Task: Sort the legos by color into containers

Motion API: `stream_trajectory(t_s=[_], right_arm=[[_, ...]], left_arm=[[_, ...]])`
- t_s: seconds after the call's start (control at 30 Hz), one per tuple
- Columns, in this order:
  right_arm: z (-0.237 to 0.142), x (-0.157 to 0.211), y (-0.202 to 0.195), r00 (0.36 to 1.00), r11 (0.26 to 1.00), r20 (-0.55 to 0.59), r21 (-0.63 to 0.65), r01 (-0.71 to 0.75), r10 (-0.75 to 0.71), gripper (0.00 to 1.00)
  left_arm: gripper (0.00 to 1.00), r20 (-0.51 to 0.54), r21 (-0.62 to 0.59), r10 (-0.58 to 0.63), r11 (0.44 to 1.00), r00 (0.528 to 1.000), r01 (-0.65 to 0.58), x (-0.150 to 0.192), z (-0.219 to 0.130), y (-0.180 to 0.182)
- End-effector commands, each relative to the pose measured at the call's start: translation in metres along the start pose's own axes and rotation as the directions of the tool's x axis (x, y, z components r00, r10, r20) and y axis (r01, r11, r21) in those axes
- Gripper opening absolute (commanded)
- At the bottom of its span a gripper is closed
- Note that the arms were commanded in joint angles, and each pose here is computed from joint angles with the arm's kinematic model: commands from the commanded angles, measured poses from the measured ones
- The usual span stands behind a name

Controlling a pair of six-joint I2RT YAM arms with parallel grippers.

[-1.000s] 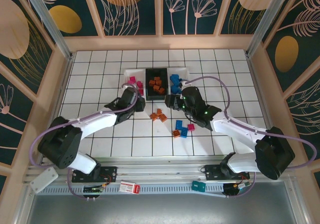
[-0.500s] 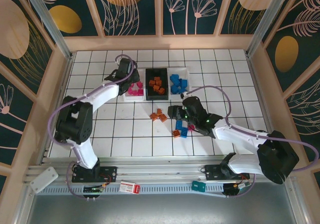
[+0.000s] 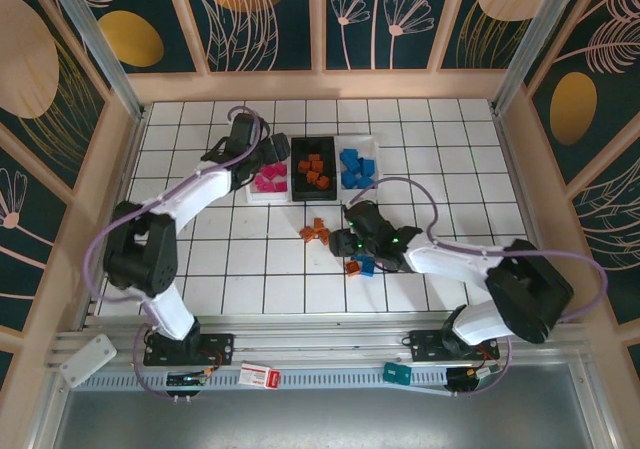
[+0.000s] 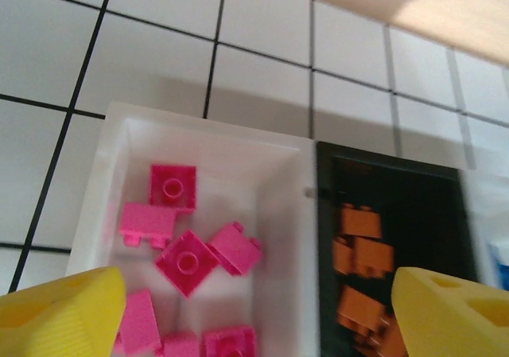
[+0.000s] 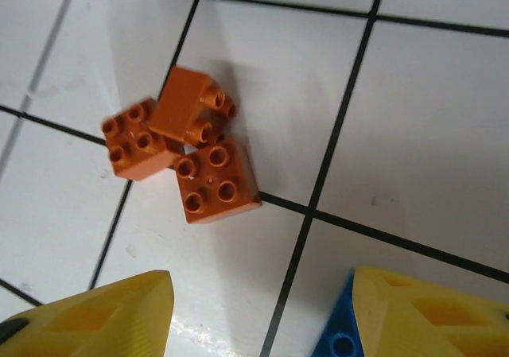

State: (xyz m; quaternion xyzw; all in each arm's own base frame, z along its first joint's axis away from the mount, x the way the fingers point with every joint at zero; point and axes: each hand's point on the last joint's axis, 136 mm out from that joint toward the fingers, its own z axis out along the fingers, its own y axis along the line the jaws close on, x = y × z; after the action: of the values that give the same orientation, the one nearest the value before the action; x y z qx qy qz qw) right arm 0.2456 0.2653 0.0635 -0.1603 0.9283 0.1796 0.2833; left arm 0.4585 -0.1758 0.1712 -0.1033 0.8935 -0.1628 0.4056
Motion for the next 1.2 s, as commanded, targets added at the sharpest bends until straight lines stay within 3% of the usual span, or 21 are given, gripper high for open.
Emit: stream_trajectory(t_s=[0.0,0.23,0.5,0.63,0.77,0.87,1.03,1.17], right_arm=[[0.013,0.0,0.01,0.991,0.991,-0.039,0.039,0.127,-0.126,0.62],[0.041,-0.007,0.013,0.98,0.978,-0.062,0.078,0.193,-0.189,0.63],[0.068,-0.009,0.006,0.975,0.972,-0.093,0.105,0.209,-0.2,0.61],[0.07,-0.003,0.011,0.972,0.973,-0.106,0.073,0.219,-0.211,0.5],[0.059,0.006,0.016,0.969,0.974,-0.112,0.023,0.225,-0.222,0.29],[0.042,0.013,0.021,0.973,0.978,-0.103,-0.027,0.207,-0.209,0.2],[0.001,0.0,0.039,0.984,0.977,-0.024,-0.124,0.174,-0.178,0.15],[-0.027,-0.046,0.057,0.985,0.972,0.101,-0.178,0.155,-0.139,0.15]], left_arm=[[0.9,0.05,0.138,0.008,0.99,0.999,-0.015,0.003,-0.045,-0.033],[0.98,0.031,0.189,-0.039,0.981,0.999,0.032,0.062,-0.095,-0.01],[0.99,-0.012,0.174,-0.111,0.978,0.994,0.111,0.112,-0.116,0.032],[0.99,-0.021,0.155,-0.126,0.98,0.992,0.128,0.127,-0.119,0.046],[0.99,-0.027,0.137,-0.119,0.983,0.992,0.122,0.132,-0.118,0.052],[0.99,-0.036,0.14,-0.108,0.984,0.994,0.112,0.135,-0.116,0.052],[0.99,-0.047,0.144,-0.083,0.986,0.995,0.089,0.139,-0.112,0.051],[0.99,-0.066,0.147,-0.071,0.986,0.995,0.081,0.143,-0.106,0.05]])
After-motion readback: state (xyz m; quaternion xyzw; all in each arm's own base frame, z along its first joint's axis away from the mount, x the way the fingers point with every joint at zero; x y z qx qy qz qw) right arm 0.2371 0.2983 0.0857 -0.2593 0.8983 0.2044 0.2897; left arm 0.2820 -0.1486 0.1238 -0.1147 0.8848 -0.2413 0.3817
